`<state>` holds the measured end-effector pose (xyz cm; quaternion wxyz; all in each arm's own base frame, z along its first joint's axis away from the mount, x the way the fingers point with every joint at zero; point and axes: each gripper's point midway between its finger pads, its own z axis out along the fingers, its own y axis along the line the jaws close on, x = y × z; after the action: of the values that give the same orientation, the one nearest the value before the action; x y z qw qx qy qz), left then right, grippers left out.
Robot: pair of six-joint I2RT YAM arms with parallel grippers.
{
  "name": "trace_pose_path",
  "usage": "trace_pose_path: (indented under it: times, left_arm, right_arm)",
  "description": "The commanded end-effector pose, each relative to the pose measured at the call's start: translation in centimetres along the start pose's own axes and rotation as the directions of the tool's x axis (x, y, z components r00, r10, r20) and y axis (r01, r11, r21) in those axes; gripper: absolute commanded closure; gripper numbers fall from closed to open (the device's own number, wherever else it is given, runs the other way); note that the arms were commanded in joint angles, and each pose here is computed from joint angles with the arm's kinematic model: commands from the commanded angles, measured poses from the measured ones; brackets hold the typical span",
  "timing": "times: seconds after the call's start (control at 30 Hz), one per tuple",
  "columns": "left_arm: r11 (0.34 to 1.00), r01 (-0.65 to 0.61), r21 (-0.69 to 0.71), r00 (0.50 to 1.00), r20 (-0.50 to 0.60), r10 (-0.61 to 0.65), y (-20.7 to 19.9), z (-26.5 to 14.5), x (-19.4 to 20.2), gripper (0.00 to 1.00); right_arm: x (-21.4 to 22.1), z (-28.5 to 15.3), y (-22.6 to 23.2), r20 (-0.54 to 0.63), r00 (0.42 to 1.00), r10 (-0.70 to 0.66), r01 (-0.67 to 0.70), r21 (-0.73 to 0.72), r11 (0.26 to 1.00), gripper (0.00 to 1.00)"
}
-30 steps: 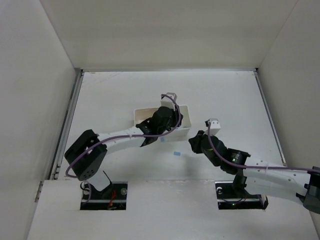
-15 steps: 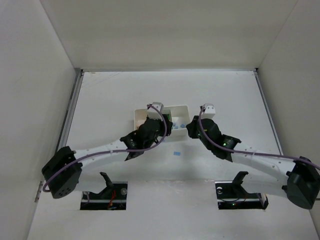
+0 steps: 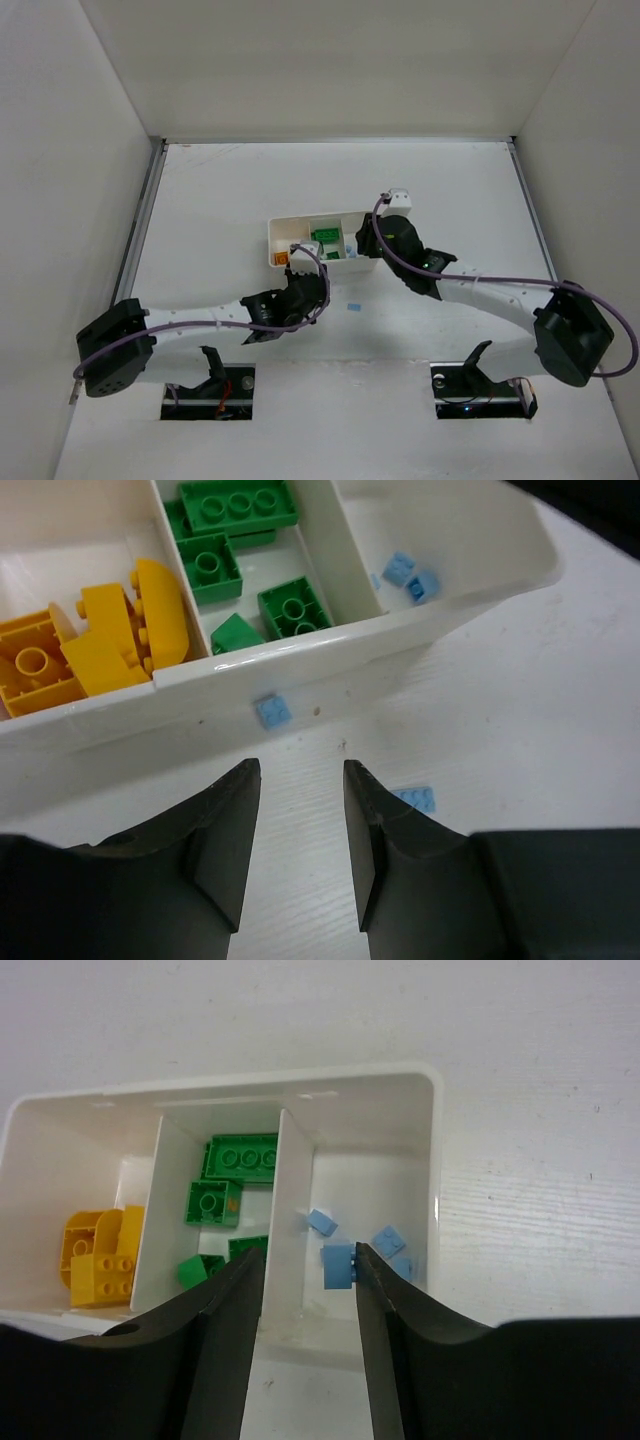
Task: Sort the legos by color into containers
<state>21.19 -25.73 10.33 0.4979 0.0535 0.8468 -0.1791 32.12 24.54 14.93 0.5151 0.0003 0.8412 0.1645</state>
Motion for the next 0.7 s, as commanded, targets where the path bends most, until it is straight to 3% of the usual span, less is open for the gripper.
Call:
trace_pose_path:
  times: [0.0,0.37,0.67]
  left_arm:
    - [0.996,0.030,-0.079,1.000,-0.005,-0.031,1.2,0.9,1.0,0.64]
    - [0.994,0.021,-0.110,0.999,-0.026,-0.023,0.9,4.0,2.6,0.64]
    - [0.994,0.024,-0.104,0.999,-0.025,-0.027,0.6,4.3,3.0,0.64]
  right_arm:
    - [-4.1,-0.5,1.9,0.106,0.993,0.043,-0.037,-0.059,0.998,0.52]
    - [-2.5,-1.8,1.6,0.090,0.994,0.058,-0.048,-0.103,0.994,0.54]
    - [-1.3,0.7,1.5,0.028,0.999,0.028,-0.027,-0.048,0.998,0.39]
